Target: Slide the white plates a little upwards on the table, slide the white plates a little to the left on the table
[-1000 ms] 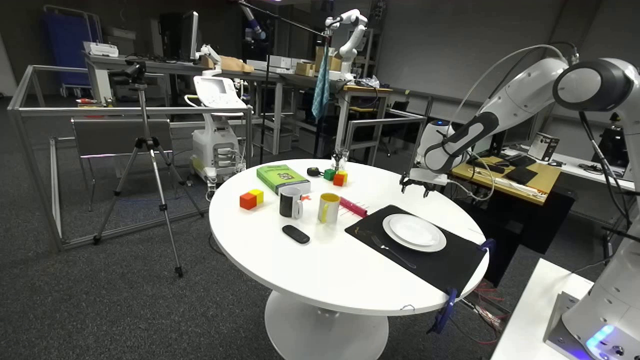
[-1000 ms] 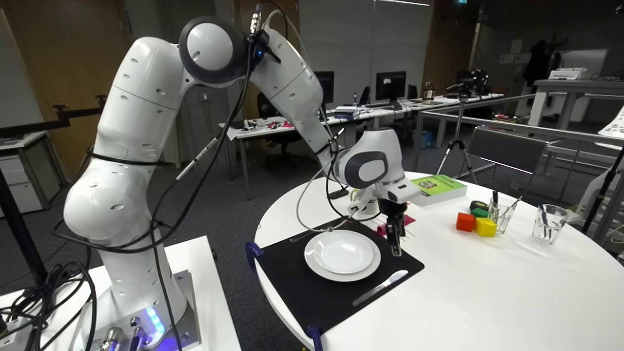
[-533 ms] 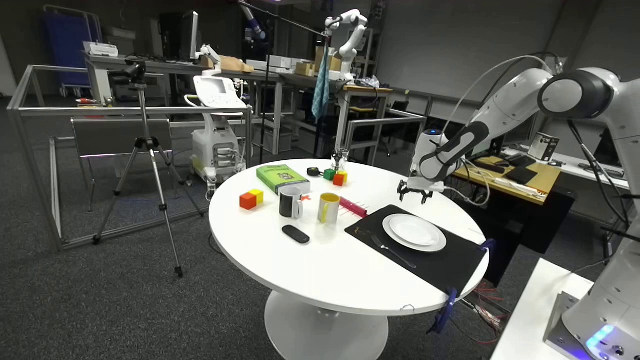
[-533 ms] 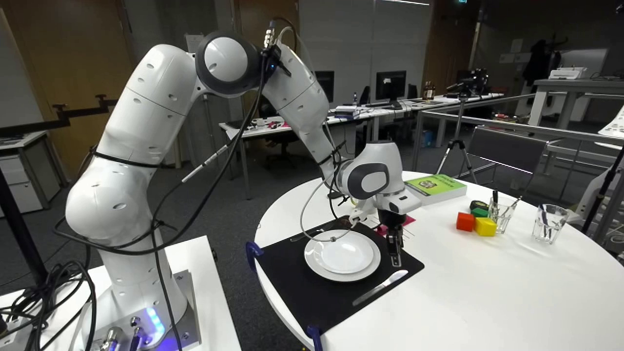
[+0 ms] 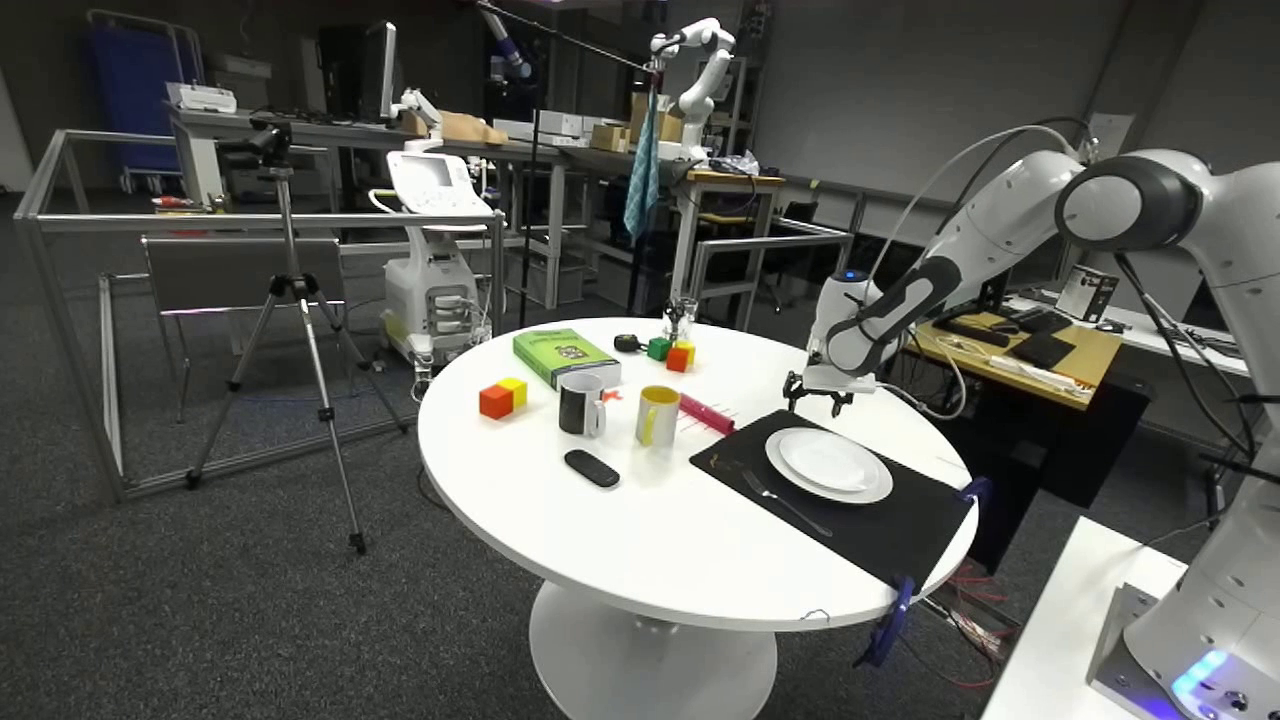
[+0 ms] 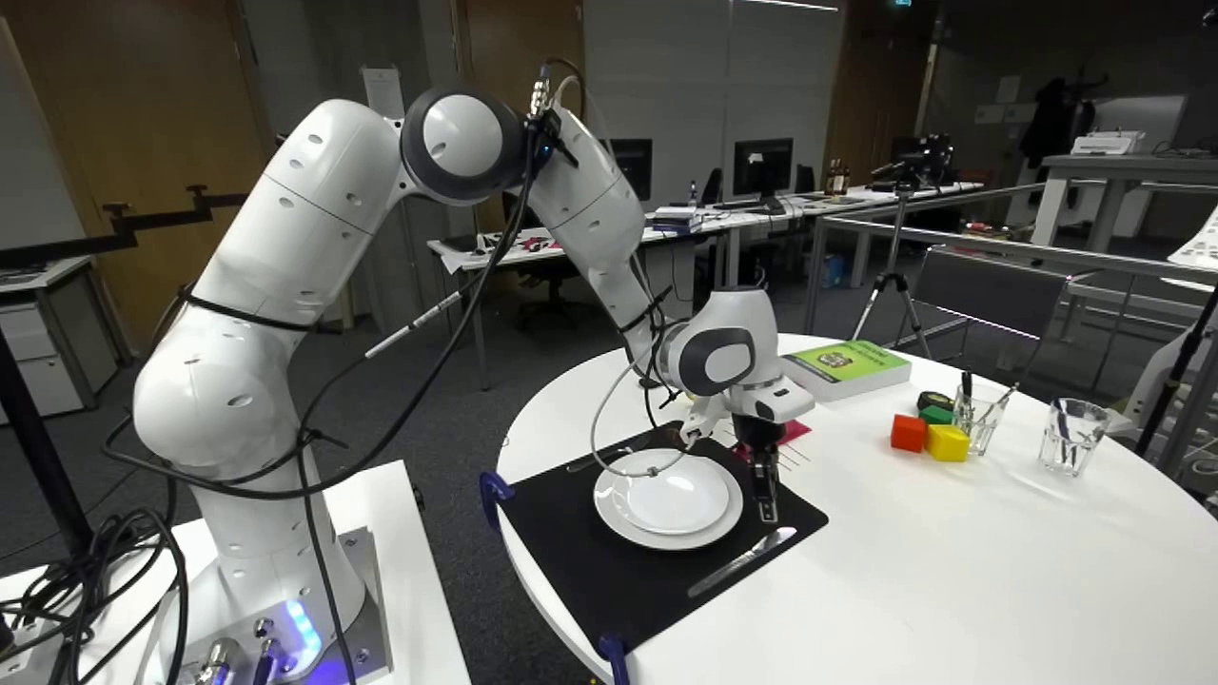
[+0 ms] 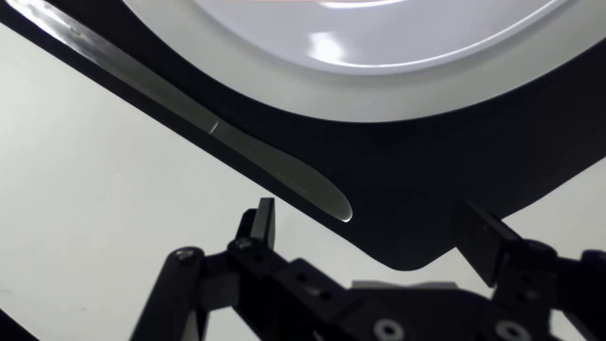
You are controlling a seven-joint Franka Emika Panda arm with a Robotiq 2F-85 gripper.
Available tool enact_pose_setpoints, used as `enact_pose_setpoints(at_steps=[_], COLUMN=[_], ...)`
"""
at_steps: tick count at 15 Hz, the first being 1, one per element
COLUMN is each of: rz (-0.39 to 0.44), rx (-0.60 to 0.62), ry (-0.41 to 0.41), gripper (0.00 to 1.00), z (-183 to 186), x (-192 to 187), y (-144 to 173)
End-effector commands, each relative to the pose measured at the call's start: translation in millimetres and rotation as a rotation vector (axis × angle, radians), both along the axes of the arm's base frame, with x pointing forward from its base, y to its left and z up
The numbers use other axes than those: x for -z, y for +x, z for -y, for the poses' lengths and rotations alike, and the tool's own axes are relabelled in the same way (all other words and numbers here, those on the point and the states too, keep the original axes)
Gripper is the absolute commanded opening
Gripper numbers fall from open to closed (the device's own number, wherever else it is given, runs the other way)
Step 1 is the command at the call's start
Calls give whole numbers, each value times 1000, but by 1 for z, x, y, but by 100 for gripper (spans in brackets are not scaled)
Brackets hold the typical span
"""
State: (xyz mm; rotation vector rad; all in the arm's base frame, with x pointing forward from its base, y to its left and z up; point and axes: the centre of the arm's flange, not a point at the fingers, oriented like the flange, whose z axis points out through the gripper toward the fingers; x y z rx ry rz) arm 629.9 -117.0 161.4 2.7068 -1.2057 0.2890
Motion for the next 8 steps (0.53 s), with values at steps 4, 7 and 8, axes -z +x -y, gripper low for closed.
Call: enact_pose_setpoints(at_steps=[4, 7, 8], rz=[9, 0, -3], rx=[-43, -44, -43], ry=[-2, 3, 6], gripper=[100, 100, 100], z=[-1, -3, -3], x=[6, 6, 7], y=[9, 8, 8])
